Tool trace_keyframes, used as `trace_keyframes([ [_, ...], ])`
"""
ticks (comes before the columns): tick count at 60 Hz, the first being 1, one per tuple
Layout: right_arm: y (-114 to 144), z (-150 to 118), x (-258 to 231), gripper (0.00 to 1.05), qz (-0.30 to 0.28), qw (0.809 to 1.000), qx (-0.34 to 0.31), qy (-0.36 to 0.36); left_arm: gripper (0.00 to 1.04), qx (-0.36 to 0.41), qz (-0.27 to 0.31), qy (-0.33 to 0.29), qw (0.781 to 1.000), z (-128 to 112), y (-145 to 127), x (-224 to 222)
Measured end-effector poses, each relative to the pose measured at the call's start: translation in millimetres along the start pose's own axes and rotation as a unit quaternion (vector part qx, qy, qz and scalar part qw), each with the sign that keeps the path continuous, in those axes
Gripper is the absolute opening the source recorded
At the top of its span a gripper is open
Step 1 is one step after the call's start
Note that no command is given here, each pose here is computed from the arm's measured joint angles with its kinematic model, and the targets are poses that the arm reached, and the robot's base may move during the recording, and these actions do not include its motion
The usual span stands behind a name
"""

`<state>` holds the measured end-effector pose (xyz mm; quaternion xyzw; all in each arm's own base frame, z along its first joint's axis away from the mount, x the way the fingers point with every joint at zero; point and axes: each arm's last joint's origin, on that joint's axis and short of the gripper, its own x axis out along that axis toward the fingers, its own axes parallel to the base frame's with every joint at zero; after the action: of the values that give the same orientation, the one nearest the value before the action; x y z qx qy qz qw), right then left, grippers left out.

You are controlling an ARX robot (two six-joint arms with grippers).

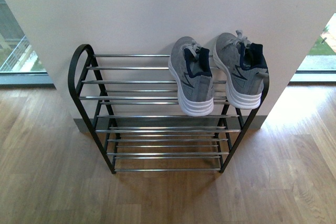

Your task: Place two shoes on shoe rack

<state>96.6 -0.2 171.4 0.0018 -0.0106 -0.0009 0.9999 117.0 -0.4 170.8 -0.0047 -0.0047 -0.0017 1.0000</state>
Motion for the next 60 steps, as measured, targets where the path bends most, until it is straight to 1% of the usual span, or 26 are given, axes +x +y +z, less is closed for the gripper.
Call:
trace_keyframes([
  [27, 0.0, 0.0, 0.0, 0.95, 0.000, 1.000, 0.000, 0.000, 0.01, 0.000, 0.000, -0.002, 1.000, -0.2, 0.0, -9.9],
  [31, 0.0, 0.0, 0.0, 0.95, 0.000, 1.000, 0.000, 0.000, 0.01, 0.000, 0.000, 0.014, 1.000, -4.1, 0.0, -15.3],
  [34, 0.0, 0.0, 0.0, 0.95, 0.000, 1.000, 0.000, 0.000, 0.01, 0.000, 0.000, 0.004, 1.000, -3.2, 0.0, -19.0],
  [52, 0.0, 0.1, -0.1, 0.95, 0.000, 1.000, 0.000, 0.000, 0.01, 0.000, 0.000, 0.006, 1.000, -3.6, 0.1, -19.2],
  [54, 0.0, 0.1, -0.1, 0.95, 0.000, 1.000, 0.000, 0.000, 0.04, 0.000, 0.000, 0.006, 1.000, -3.6, 0.1, -19.2],
  [57, 0.0, 0.1, -0.1, 0.95, 0.000, 1.000, 0.000, 0.000, 0.14, 0.000, 0.000, 0.006, 1.000, -3.6, 0.1, -19.2],
  [58, 0.0, 0.1, -0.1, 0.95, 0.000, 1.000, 0.000, 0.000, 0.15, 0.000, 0.000, 0.006, 1.000, -3.6, 0.1, -19.2],
  [60, 0.1, 0.1, -0.1, 0.95, 0.001, 1.000, 0.000, 0.000, 0.21, 0.000, 0.001, 0.006, 1.000, -3.6, 0.1, -19.2],
])
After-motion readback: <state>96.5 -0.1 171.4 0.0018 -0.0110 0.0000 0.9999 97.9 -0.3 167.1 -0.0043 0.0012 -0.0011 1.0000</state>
